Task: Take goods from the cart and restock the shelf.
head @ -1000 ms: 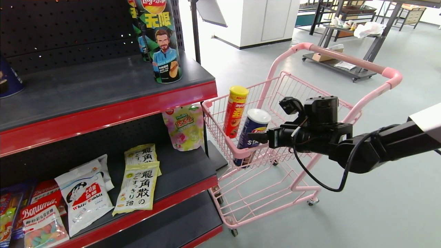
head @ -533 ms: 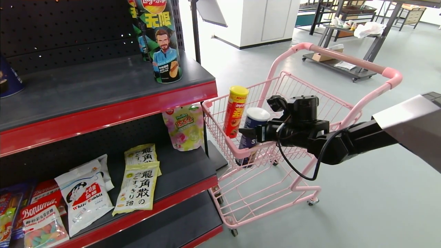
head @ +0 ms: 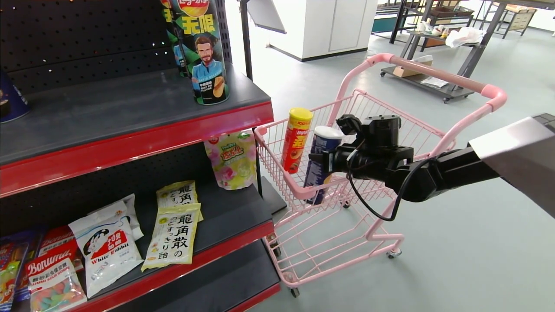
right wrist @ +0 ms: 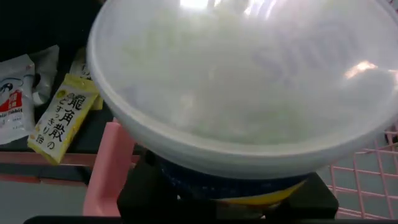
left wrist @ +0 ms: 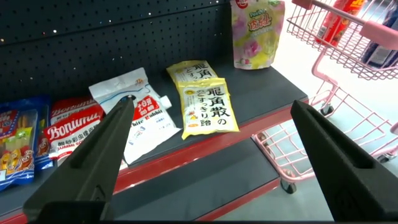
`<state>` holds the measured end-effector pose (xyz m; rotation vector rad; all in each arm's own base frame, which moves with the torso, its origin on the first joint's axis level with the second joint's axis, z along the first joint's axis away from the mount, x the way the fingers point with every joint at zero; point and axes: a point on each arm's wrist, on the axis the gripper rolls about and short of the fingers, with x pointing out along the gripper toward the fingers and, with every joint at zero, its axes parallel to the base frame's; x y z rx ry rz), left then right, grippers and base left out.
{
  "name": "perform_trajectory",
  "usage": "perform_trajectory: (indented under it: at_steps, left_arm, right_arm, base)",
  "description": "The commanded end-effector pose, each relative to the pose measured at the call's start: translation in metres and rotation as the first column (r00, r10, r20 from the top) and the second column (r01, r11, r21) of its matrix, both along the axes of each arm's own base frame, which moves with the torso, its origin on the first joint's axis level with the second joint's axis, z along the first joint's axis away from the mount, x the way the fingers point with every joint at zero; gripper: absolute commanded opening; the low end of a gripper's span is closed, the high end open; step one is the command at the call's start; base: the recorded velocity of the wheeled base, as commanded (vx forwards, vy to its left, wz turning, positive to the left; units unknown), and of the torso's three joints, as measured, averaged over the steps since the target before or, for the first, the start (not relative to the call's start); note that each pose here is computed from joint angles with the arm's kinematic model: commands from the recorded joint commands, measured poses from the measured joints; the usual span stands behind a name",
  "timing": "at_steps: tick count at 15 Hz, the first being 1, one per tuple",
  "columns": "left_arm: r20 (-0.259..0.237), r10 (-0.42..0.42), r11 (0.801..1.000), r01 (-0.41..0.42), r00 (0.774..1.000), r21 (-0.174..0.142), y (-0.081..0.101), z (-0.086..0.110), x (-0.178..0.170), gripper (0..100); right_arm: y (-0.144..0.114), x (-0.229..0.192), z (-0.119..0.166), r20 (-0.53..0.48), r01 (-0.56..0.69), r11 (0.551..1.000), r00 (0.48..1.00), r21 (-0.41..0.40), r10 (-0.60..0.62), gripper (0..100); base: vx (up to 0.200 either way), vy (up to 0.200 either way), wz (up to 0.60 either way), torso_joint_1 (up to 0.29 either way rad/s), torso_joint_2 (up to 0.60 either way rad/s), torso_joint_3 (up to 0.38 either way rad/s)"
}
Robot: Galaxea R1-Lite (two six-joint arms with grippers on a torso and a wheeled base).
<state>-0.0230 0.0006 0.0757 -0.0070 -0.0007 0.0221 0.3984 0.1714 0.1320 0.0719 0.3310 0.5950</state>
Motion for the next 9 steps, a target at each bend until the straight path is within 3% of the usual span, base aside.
perform_trajectory:
  at_steps: [1, 6, 8, 9]
  left_arm:
    - [-0.002, -0.001, 1.000, 0.001, 1.000, -0.001, 0.000, 0.000, 0.000, 100]
    - [-0.002, 0.001, 1.000, -0.001, 1.000, -0.001, 0.000, 0.000, 0.000, 100]
    - [-0.002, 0.001, 1.000, -0.001, 1.000, 0.001, 0.000, 0.000, 0.000, 100]
    - [-0.001, -0.001, 1.000, 0.001, 1.000, -0.001, 0.000, 0.000, 0.000, 100]
  right_arm:
    - [-0.010, -0.017, 0.053, 0.117, 0.005, 0.999, 0.993, 0.036, -0.009, 0]
    - [-0.035, -0.077, 0.132, 0.246, -0.003, 0.998, 0.969, 0.067, -0.014, 0]
    - [-0.040, -0.113, 0.144, 0.269, -0.006, 0.997, 0.963, 0.075, -0.014, 0]
    - [-0.045, -0.152, 0.141, 0.223, -0.005, 0.999, 0.975, 0.043, -0.004, 0]
  base:
    - [0.000, 0.000, 0.00, 0.000, 0.00, 0.000]
    - [0.000, 0.000, 0.00, 0.000, 0.00, 0.000]
    - [0.000, 0.000, 0.00, 0.000, 0.00, 0.000]
    - [0.000, 0.000, 0.00, 0.000, 0.00, 0.000]
